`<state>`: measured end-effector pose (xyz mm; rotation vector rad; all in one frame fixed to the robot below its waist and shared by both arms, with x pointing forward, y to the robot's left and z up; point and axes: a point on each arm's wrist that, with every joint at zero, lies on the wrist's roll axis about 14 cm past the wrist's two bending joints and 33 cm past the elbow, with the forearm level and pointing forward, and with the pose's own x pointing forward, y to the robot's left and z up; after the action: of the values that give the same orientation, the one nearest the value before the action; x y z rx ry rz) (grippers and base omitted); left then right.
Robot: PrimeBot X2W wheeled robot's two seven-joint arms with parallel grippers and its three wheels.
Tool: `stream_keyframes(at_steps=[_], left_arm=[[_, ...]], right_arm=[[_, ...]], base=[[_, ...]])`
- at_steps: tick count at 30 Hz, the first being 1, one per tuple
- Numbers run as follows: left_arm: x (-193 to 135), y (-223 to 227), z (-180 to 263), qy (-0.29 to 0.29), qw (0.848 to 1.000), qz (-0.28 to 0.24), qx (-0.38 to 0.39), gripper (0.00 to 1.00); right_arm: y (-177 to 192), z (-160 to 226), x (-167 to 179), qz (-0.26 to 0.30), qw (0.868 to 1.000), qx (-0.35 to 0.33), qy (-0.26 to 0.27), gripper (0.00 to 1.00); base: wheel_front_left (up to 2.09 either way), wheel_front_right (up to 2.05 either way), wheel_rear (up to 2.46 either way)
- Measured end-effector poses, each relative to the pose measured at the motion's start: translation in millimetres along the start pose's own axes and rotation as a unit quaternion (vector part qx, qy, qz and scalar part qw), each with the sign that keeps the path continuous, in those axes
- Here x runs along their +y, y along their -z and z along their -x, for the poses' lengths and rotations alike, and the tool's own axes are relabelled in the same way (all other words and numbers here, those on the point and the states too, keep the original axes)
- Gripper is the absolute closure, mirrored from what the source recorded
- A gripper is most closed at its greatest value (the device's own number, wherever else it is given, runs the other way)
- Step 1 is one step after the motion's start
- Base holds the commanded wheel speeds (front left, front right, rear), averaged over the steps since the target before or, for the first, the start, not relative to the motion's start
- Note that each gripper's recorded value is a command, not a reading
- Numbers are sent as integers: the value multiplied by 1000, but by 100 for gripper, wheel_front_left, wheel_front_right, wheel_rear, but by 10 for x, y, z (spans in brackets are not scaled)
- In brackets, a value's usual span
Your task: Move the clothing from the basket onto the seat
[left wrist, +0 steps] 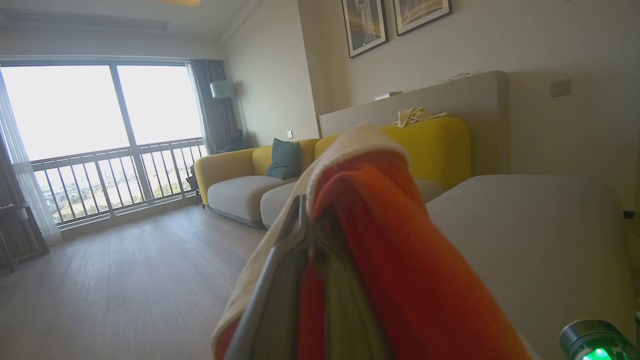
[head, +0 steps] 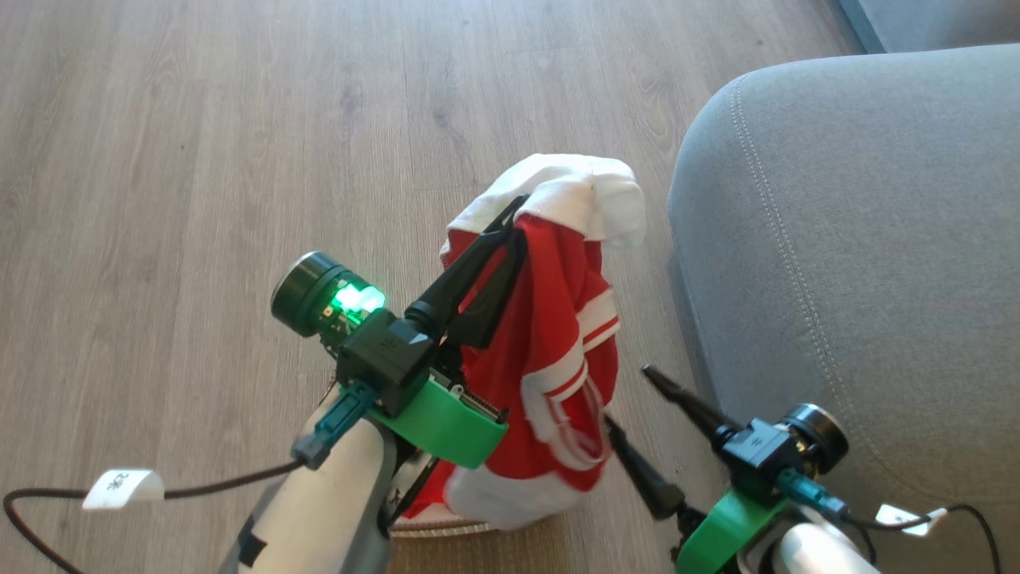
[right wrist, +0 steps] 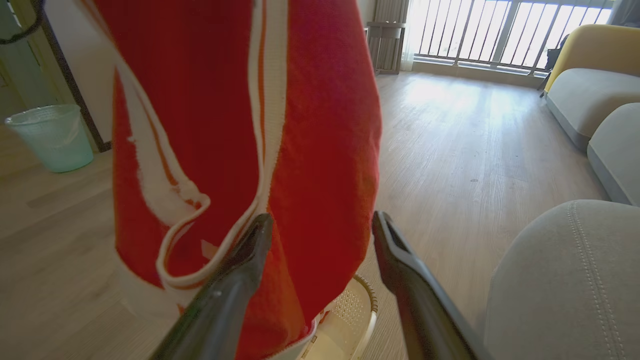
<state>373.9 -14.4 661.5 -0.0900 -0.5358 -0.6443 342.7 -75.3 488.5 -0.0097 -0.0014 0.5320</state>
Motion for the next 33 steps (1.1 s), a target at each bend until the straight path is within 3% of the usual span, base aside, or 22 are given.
stream_keyframes(at_steps=[5, 23, 28, 33], left_arm=[[-22, 21, 3, 3, 1000, 2, 3, 100], [-116, 72, 31, 20, 1000, 5, 10, 100], [-160, 53, 44, 28, 1000, 4, 9, 100], [-239, 17, 38, 43, 999, 6, 3, 100]], right_arm=[[-44, -9, 132, 16, 999, 0, -48, 0], [-271, -317, 141, 68, 993, -25, -92, 0], [-202, -405, 59, 97, 991, -11, -90, 0], [-90, -456, 209, 115, 986, 6, -121, 0]], base=[[0, 0, 0], [0, 0, 0], [0, 0, 0], [0, 0, 0]])
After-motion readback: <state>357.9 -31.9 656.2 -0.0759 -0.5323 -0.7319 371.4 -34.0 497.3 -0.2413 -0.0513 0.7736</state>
